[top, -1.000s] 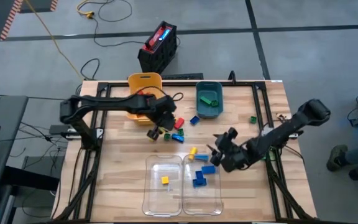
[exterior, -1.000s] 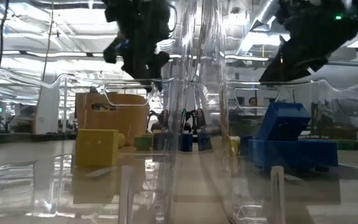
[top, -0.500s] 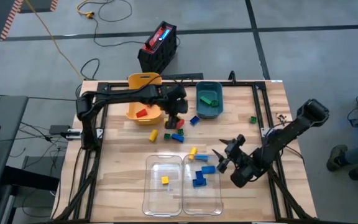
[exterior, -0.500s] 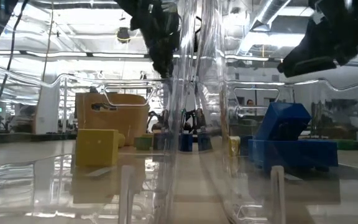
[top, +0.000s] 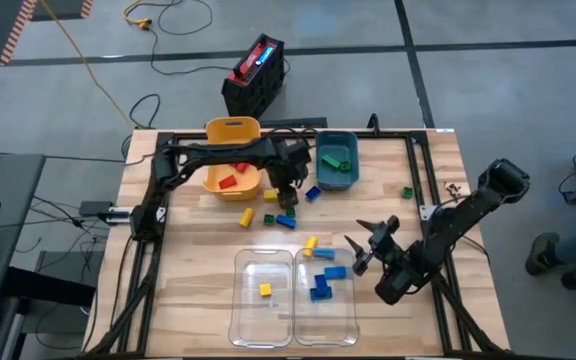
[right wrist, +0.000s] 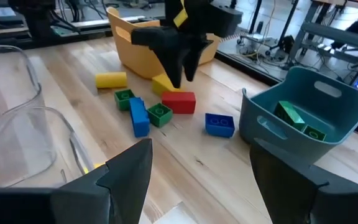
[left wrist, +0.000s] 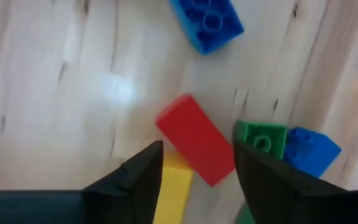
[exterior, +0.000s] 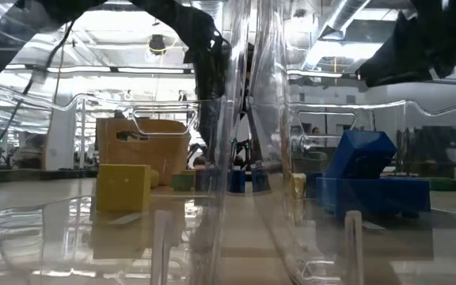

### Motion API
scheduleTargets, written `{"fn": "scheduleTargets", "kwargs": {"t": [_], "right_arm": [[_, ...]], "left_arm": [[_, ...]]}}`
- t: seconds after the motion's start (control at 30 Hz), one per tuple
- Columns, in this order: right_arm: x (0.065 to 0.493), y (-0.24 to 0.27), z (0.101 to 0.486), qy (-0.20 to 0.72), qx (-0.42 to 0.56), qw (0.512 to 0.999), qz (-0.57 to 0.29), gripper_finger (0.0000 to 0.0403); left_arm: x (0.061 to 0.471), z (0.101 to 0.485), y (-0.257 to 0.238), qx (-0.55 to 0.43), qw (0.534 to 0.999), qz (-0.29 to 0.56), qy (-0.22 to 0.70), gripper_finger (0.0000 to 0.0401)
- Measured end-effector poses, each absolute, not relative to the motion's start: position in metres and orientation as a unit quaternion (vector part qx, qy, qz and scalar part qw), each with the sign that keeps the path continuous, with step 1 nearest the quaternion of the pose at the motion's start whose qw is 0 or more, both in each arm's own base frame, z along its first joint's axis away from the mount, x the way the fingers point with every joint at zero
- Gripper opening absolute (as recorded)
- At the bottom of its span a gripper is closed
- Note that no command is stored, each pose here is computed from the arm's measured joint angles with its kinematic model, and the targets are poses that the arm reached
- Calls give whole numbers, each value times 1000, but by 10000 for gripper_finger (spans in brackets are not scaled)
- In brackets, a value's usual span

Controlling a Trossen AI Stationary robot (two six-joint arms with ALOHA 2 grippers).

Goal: Sort blocks
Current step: Put the red block into the yellow bin

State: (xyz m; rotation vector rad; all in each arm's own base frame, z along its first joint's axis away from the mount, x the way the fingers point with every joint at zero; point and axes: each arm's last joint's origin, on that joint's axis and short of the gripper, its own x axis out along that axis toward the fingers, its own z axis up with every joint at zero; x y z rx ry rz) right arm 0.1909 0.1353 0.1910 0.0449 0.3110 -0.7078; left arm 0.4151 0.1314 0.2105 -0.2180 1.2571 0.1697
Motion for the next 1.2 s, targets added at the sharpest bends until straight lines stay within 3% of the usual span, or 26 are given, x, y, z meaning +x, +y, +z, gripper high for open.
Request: {"fn": "scheduleTargets", "kwargs": {"t": [0.27, 0.4, 0.57, 1.0, 1.2], "right_arm": [[190, 136, 191, 149, 19, 927, -344, 285], [190, 136, 191, 148, 20, 927, -344, 285], [190, 137, 191, 147, 22, 927, -344, 285], [190, 138, 192, 146, 20, 929, -340, 285], [190, 138, 192, 147, 19, 929, -340, 285]], "left_arm": [[421, 213, 121, -69, 803, 108, 581, 280], [425, 205, 120, -74, 801, 123, 581, 299], [425, 200, 130, -112, 799, 128, 577, 299], [432, 165, 127, -76, 777, 117, 614, 297], [432, 168, 127, -49, 780, 106, 615, 250]]}}
